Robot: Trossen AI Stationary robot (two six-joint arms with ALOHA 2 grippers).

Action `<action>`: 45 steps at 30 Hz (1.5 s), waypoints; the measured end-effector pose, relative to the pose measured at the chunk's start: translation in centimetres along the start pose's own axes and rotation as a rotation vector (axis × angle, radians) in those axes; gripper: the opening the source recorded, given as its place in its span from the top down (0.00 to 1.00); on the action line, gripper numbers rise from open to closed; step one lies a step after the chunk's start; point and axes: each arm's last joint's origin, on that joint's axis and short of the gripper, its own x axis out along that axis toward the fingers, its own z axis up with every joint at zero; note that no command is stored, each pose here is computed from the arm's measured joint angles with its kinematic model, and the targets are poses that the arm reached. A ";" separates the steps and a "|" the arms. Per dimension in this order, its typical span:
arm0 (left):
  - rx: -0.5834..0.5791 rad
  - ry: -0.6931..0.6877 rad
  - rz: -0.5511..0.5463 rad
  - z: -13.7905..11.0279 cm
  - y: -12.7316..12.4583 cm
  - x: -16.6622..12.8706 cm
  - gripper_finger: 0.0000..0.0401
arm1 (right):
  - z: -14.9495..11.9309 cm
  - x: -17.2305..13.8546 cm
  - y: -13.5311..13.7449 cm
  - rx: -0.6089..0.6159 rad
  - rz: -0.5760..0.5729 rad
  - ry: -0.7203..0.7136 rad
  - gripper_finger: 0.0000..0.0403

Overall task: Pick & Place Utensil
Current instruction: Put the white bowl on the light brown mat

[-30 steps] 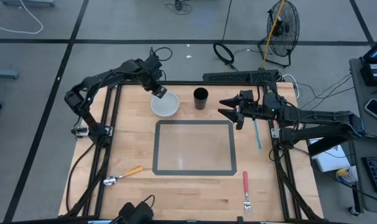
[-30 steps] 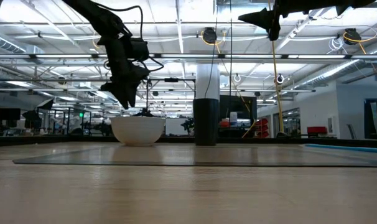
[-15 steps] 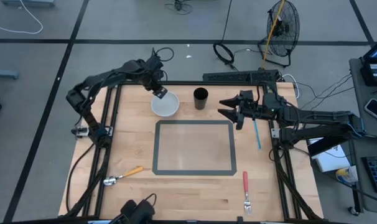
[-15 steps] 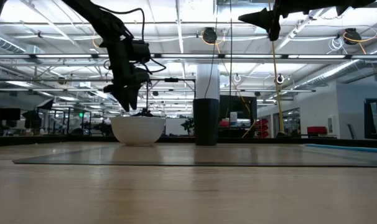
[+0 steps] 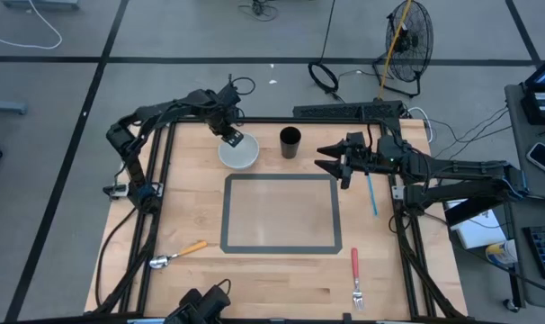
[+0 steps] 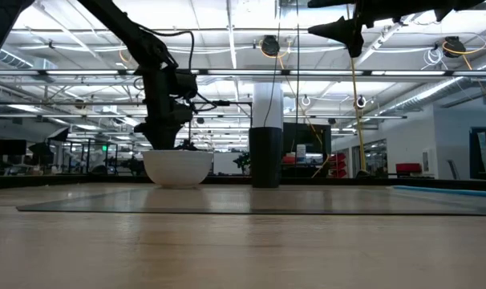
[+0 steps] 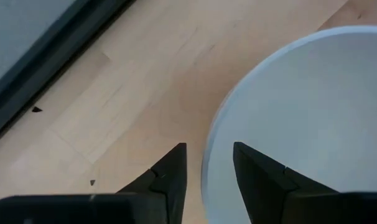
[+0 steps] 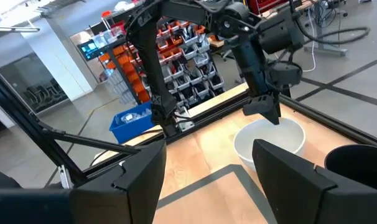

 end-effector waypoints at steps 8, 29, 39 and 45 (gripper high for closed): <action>-0.004 0.023 0.000 0.1 0.1 0.8 0.68 | 0.0 0.0 0.0 -0.007 -0.001 0.000 0.41; 0.004 0.023 -0.001 0.1 0.1 0.8 0.94 | 0.0 0.0 0.0 -0.019 -0.004 0.000 0.41; -0.018 0.023 0.000 0.1 0.1 0.8 0.97 | -0.8 0.0 -0.4 -0.007 -0.015 0.025 0.41; -0.026 0.031 -0.024 0.0 0.0 0.8 0.98 | -1.5 0.1 -0.7 0.011 -0.024 0.043 0.41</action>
